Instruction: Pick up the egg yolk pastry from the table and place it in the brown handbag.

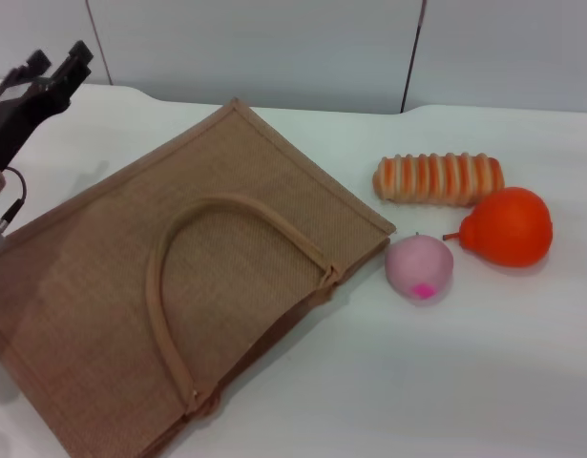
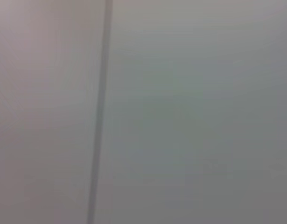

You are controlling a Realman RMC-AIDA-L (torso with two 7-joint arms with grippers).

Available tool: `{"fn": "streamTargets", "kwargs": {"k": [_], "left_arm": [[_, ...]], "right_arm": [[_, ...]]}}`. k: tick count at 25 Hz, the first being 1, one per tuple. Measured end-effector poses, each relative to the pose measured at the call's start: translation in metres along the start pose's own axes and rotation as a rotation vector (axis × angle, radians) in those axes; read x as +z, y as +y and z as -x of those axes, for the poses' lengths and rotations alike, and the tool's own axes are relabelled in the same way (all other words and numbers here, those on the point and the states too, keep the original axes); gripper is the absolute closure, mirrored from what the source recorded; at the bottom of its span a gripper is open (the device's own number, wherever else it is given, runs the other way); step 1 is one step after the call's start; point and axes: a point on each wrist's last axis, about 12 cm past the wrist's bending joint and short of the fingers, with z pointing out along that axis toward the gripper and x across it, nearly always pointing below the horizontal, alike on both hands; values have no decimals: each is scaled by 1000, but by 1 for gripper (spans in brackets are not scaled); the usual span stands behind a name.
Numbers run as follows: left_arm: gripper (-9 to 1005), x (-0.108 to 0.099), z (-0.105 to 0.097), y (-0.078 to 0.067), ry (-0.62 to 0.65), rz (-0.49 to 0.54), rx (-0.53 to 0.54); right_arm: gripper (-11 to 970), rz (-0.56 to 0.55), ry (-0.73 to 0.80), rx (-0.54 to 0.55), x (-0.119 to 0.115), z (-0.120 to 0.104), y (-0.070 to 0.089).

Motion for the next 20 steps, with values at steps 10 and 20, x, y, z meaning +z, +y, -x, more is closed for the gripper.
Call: {"fn": "streamTargets", "kwargs": {"k": [10, 20], "left_arm": [[274, -16, -18, -22, -183, 139, 256], [278, -54, -6, -44, -470, 56, 228]], "right_arm": [[78, -154, 51, 29, 1, -9, -10], [79, -180, 90, 45, 7, -14, -11]]}}
